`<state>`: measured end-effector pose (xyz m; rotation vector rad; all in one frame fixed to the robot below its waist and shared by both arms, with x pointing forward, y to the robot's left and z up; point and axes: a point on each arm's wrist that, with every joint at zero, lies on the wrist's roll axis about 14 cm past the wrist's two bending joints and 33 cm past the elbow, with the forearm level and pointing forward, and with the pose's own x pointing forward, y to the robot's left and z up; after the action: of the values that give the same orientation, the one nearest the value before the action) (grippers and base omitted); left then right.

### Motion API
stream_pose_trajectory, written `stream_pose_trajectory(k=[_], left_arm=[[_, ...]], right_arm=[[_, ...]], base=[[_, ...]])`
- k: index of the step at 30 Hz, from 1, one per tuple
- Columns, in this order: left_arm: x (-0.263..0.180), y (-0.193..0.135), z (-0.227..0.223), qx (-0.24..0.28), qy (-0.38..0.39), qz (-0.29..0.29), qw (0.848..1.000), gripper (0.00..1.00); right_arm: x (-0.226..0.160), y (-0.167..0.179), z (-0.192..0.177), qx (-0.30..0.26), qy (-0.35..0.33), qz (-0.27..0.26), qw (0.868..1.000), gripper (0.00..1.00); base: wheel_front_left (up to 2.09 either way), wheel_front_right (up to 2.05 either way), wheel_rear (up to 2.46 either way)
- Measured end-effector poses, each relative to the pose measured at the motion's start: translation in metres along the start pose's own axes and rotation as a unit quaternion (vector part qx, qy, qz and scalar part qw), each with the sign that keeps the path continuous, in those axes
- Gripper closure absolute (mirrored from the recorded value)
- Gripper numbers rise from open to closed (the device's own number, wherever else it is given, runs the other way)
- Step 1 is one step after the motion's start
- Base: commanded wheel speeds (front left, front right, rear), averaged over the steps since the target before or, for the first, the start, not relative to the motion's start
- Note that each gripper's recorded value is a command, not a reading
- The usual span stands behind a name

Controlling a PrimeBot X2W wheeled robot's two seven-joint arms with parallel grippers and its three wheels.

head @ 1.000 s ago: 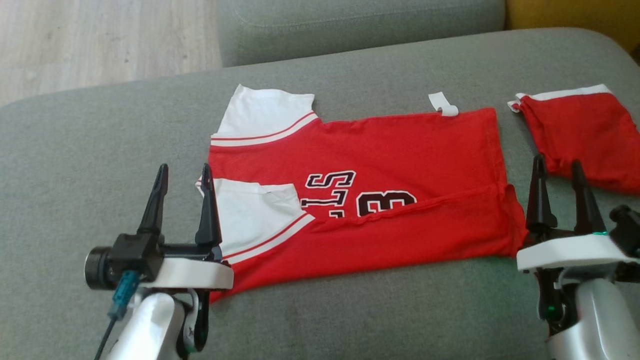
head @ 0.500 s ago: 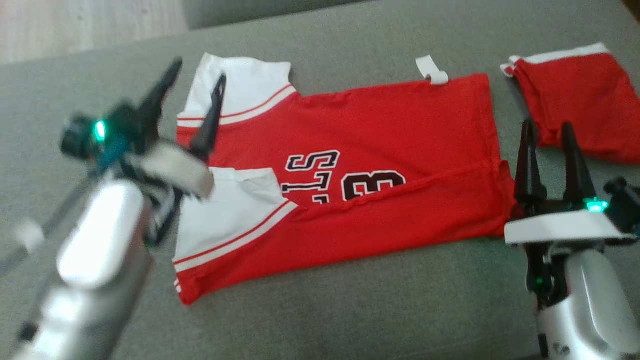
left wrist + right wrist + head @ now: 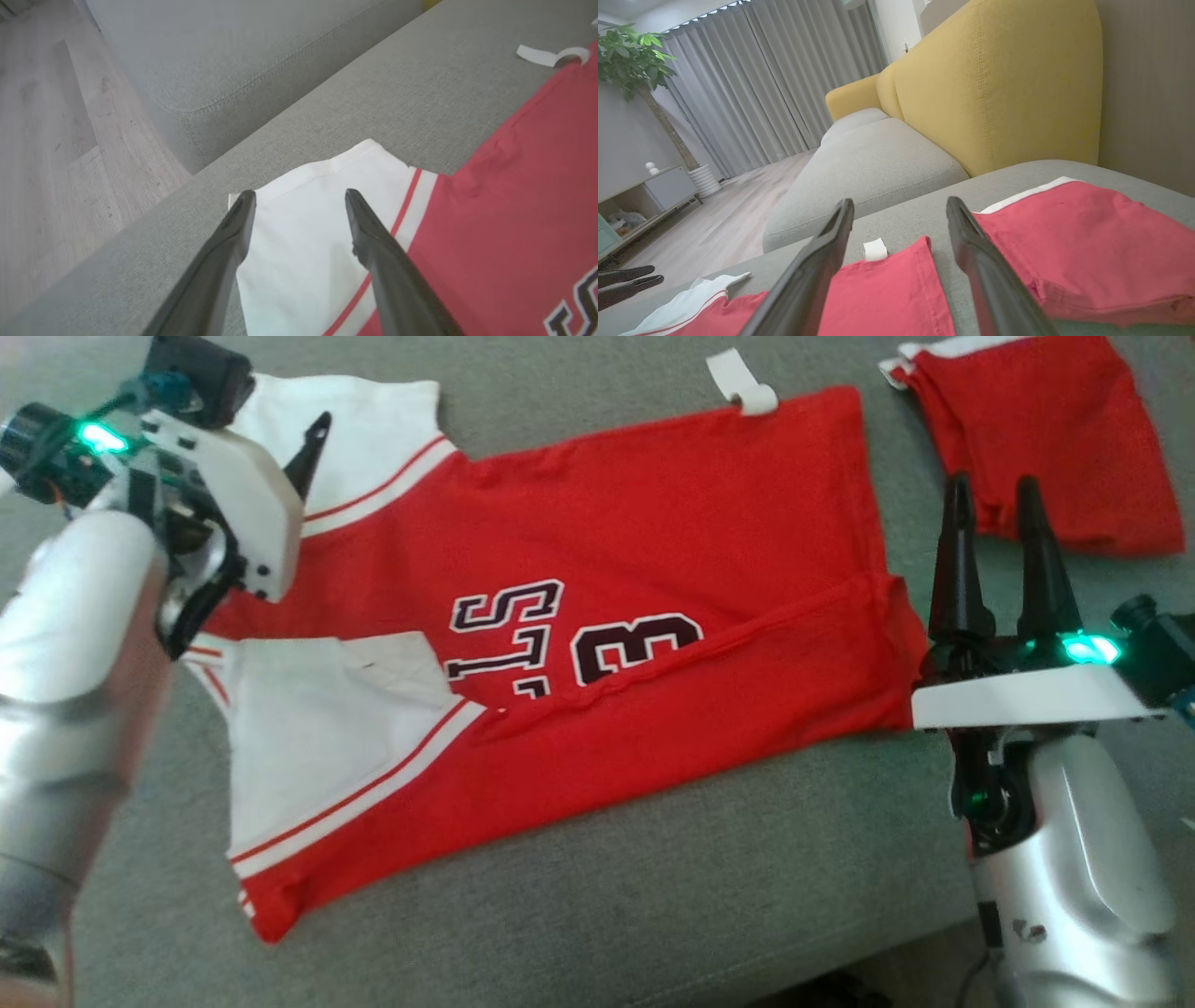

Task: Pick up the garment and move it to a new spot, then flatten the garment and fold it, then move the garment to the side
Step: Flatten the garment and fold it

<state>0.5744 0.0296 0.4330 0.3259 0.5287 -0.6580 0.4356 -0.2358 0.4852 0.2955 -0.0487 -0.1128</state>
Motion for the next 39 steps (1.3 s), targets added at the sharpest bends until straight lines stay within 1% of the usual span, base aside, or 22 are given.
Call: stream_pose_trajectory(k=[3,5,14,22,25,27,30,31,32,36,39], left_arm=[[0.012,0.002,-0.012,-0.006,0.029,-0.009,1.0,0.0],[0.018,0.006,-0.019,-0.02,0.044,-0.01,0.999,0.0],[0.04,0.036,-0.035,-0.024,0.084,0.016,0.996,0.0],[0.055,0.036,-0.055,-0.035,0.124,0.009,0.992,0.0],[0.061,0.039,-0.053,-0.041,0.13,0.008,0.991,0.0],[0.064,0.04,-0.055,-0.051,0.138,0.007,0.989,0.0],[0.066,0.036,-0.059,-0.08,0.156,-0.006,0.984,0.0],[0.066,0.034,-0.059,-0.088,0.163,-0.011,0.983,0.28],[0.065,0.032,-0.058,-0.093,0.169,-0.017,0.981,1.0],[0.062,0.021,-0.054,-0.096,0.174,-0.035,0.979,1.0],[0.056,0.023,-0.052,-0.092,0.165,-0.031,0.982,1.0]], right_arm=[[0.002,-0.005,-0.001,-0.004,0.002,-0.006,1.0,0.0],[0.001,-0.007,-0.005,-0.003,0.008,-0.008,1.0,0.0],[0.001,-0.015,-0.011,-0.004,0.017,-0.019,1.0,0.0],[0.001,-0.02,-0.013,-0.006,0.019,-0.024,1.0,0.0],[0.001,-0.022,-0.016,-0.005,0.022,-0.028,0.999,0.0],[0.001,-0.024,-0.017,-0.006,0.023,-0.031,0.999,0.0],[0.001,-0.028,-0.017,-0.01,0.023,-0.036,0.999,0.0],[0.001,-0.03,-0.016,-0.012,0.022,-0.038,0.999,0.0],[0.001,-0.032,-0.015,-0.015,0.02,-0.041,0.999,0.0],[0.001,-0.035,-0.01,-0.019,0.015,-0.046,0.999,0.0],[0.002,-0.034,-0.008,-0.028,0.012,-0.042,0.999,0.0]], base=[[0.0,0.0,0.0],[0.0,0.0,0.0],[0.0,0.0,0.0],[0.0,0.0,0.0],[0.0,0.0,0.0],[0.0,0.0,0.0],[0.0,0.0,0.0],[0.0,0.0,0.0],[0.0,0.0,0.0],[0.0,0.0,0.0],[0.0,0.0,0.0]])
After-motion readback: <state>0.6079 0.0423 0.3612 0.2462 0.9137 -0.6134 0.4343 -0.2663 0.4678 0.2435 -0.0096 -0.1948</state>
